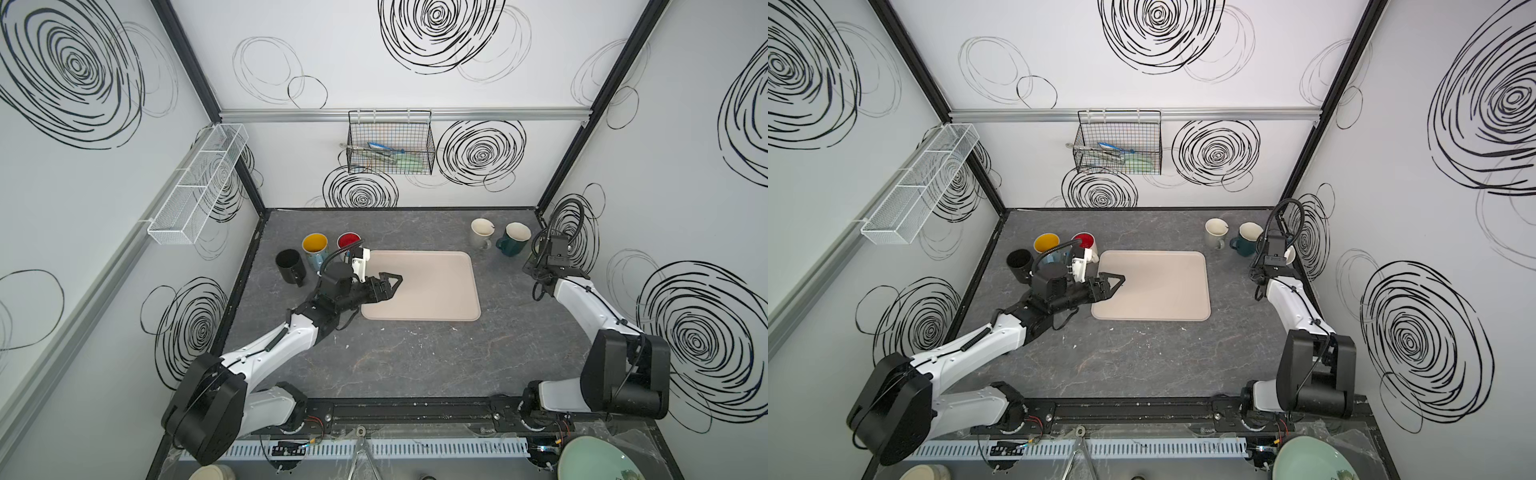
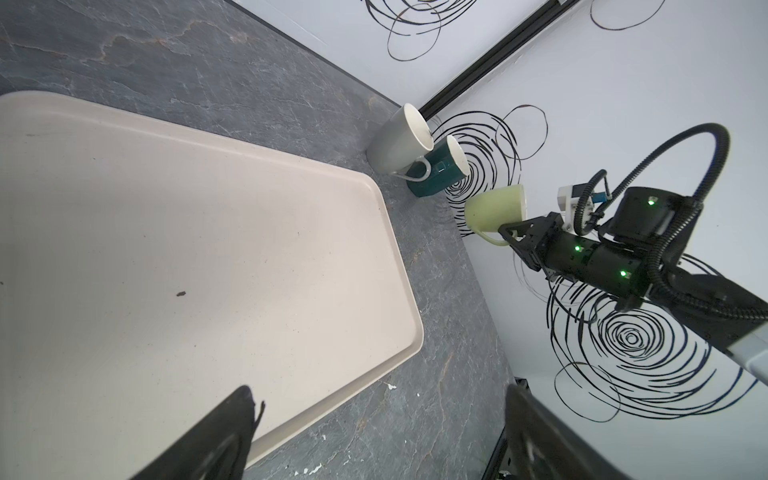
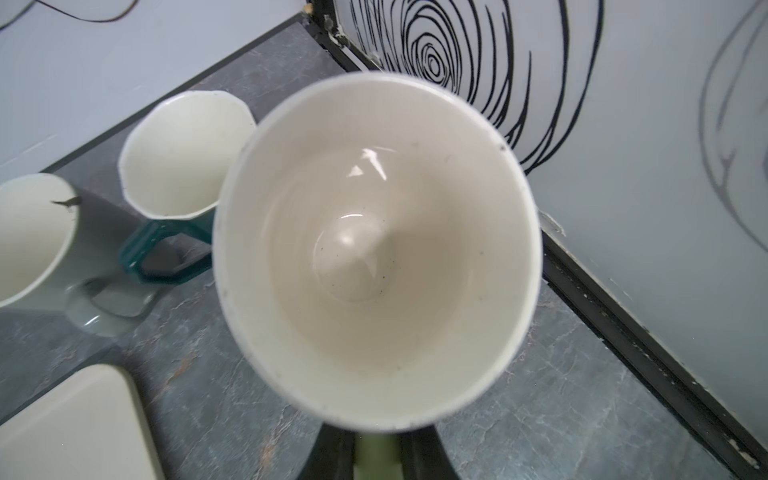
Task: Turn the mug right side up
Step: Place the mug at the top-right of the table.
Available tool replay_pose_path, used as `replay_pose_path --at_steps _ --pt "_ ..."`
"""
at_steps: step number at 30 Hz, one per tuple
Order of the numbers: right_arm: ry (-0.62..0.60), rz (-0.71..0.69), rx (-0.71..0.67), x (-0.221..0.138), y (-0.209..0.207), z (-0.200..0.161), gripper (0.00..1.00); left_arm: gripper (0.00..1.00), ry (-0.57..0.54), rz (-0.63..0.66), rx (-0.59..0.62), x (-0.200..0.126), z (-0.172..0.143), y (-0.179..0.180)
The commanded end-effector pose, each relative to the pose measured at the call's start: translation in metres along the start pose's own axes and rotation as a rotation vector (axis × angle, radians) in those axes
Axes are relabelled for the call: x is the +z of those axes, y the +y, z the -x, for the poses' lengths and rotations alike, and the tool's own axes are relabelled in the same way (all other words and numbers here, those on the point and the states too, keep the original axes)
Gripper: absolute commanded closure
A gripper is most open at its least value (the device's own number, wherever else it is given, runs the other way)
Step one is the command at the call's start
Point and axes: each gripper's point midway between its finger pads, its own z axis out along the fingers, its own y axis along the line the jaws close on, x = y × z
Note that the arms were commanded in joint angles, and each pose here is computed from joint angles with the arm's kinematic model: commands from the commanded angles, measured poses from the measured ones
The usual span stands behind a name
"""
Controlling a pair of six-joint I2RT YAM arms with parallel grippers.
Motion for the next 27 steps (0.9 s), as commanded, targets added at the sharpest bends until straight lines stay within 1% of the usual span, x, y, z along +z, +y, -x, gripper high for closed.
replay_pose_path --at_steps 1,9,17,22,26,27 --pt "-0.162 -0.012 0.052 -0.003 0.008 0.055 1.0 0.04 -0.038 -0.014 0.037 -0.003 0.008 -0.007" --pt "-0.136 -0.053 0.04 0.031 0.014 0.061 1.0 0.04 -0.046 -0.001 0.042 -0.005 0.01 -0.007" --pt "-0.057 -0.1 0.013 0.06 0.021 0.062 1.0 0.04 -0.051 0.017 0.043 -0.006 0.011 -0.002" --pt "0.01 -0.143 0.002 0.075 0.019 0.056 1.0 0.04 -0.05 0.021 0.04 -0.005 0.012 0.0" --pt "0.016 -0.142 0.003 0.079 0.019 0.054 1.0 0.04 -0.052 0.025 0.038 -0.005 0.012 0.002" --pt "0.015 -0.14 0.005 0.079 0.019 0.054 0.98 0.04 -0.052 0.025 0.038 -0.005 0.012 0.002"
